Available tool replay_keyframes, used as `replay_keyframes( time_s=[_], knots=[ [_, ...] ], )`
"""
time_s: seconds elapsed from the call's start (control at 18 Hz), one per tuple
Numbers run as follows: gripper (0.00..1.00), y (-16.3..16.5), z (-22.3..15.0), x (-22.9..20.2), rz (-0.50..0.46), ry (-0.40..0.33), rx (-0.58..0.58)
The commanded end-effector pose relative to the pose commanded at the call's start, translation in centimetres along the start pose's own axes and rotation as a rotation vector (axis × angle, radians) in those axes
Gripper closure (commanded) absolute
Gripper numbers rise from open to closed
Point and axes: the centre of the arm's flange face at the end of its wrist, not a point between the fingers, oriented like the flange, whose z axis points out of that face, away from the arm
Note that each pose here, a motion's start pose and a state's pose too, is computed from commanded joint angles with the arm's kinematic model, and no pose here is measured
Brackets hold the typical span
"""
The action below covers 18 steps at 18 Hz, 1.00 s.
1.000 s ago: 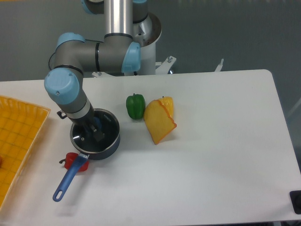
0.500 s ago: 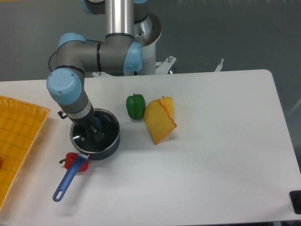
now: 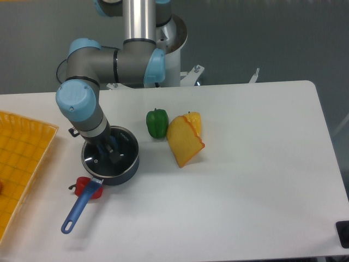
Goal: Open the lid
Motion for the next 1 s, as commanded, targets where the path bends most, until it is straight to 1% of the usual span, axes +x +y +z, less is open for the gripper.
replay_keyframes(
  time_s=[0.28,0.33,0.5,0.61,0.67,0.83,1.0],
  knots=[
    [0.00,0.28,-0.60,0.08,-0.003,-0.007,0.006],
    [0.01,0.40,-0.75,0.08,-0.005,-0.007,0.006],
    [0.17,0.41,-0.72,0.10,-0.005,-0.005,0.004],
    [0.20,0.29,-0.73,0.23,-0.003,-0.006,0.005],
    [0.26,0.26,-0.71,0.17,-0.003,-0.007,0.004],
    [0.26,0.26,-0.71,0.17,-0.003,-0.007,0.004],
    [0.30,0.21,-0.77,0.22,-0.002,-0.008,0.002]
  ],
)
